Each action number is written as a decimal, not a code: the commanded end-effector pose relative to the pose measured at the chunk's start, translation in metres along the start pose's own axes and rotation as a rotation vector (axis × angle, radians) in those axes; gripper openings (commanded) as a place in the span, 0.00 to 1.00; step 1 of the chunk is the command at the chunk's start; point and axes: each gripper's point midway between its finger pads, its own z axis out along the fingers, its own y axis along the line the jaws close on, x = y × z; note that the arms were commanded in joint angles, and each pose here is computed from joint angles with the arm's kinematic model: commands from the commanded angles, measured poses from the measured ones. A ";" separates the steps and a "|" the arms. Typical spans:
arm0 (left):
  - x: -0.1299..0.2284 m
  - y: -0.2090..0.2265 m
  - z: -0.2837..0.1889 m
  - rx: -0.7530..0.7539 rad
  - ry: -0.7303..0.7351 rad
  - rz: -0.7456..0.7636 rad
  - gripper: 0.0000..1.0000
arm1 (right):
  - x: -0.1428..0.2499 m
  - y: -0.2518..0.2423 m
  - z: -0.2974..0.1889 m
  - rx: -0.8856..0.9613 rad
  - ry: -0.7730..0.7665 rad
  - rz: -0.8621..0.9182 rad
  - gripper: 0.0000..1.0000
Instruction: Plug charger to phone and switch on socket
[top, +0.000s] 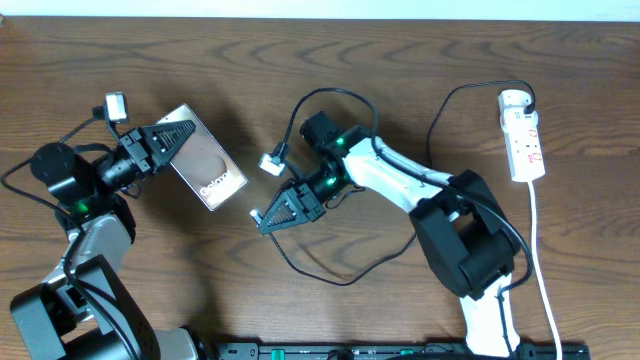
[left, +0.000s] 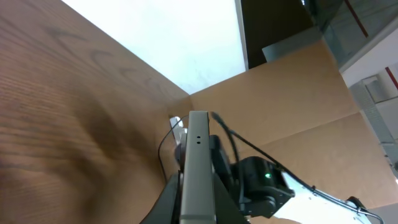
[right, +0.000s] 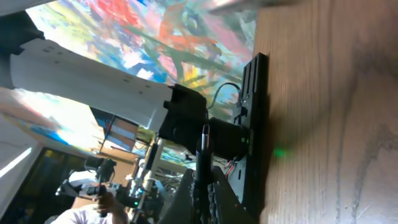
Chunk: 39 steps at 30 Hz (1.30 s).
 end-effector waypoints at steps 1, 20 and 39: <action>-0.010 -0.013 0.000 0.006 -0.009 0.051 0.07 | 0.000 0.000 0.001 -0.044 -0.014 -0.001 0.01; 0.010 -0.021 0.022 0.045 0.083 -0.006 0.07 | -0.003 -0.001 0.002 -0.044 -0.014 -0.045 0.01; 0.003 -0.016 0.022 0.026 0.041 -0.039 0.07 | -0.008 -0.003 0.002 -0.044 -0.013 -0.015 0.01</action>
